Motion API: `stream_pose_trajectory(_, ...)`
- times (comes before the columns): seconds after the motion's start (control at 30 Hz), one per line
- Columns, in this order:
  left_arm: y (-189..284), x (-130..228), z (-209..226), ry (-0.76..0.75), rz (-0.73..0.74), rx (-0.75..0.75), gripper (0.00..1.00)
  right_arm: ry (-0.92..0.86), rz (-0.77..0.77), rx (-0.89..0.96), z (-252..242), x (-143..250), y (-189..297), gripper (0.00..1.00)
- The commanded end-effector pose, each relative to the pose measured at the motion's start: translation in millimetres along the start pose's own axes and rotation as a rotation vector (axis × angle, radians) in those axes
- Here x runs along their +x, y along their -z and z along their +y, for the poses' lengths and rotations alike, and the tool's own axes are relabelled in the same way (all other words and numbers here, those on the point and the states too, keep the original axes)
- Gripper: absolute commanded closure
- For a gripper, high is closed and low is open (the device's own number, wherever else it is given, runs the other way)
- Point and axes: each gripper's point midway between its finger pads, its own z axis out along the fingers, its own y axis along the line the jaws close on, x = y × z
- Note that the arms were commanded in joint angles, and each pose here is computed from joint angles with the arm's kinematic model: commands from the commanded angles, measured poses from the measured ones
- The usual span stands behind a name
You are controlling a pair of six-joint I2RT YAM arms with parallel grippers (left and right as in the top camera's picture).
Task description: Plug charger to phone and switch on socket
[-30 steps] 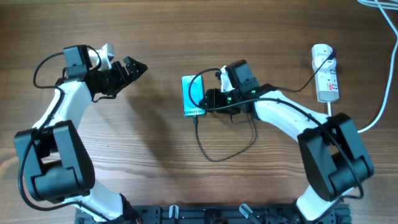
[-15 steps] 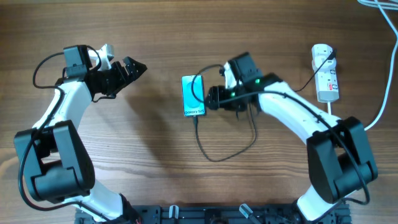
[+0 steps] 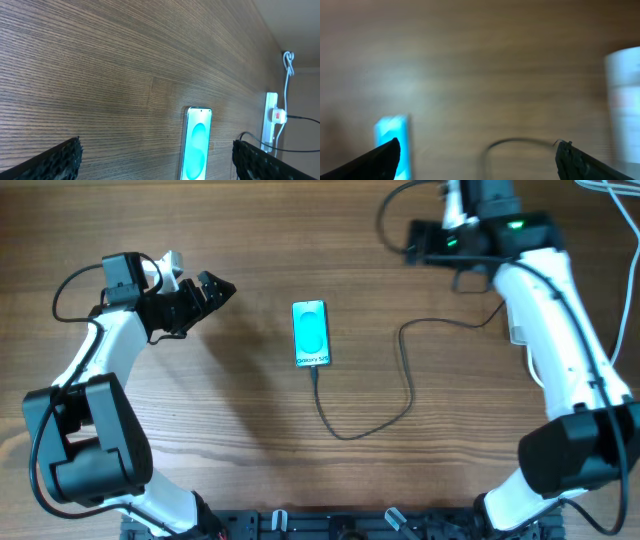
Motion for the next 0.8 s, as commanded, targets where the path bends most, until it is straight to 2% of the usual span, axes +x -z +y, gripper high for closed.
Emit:
stream_pose_trajectory(0.0,1,0,0,-0.002,-0.002,0.0,0.0,-0.118,-0.108,0.22,-95,-31,18,0.0)
stream_pose_trajectory(0.2,1,0,0,-0.002,-0.002,0.0,0.0,-0.311,-0.218,0.344,-205,-51,40,0.0)
stream_pose_trajectory(0.27,1,0,0,-0.002,-0.002,0.0,0.0,-0.362,-0.229,0.379,-233,-48,46,0.0)
stream_pose_trajectory(0.4,1,0,0,-0.002,-0.002,0.0,0.0,-0.637,-0.239,0.445,-293,-20,54,0.0)
stream_pose_trajectory(0.57,1,0,0,-0.002,-0.002,0.0,0.0,-0.707,-0.189,0.48,-320,10,33,0.0)
stream_pose_trajectory(0.77,1,0,0,-0.002,-0.002,0.0,0.0,-0.708,-0.049,0.489,-328,56,-33,0.0)
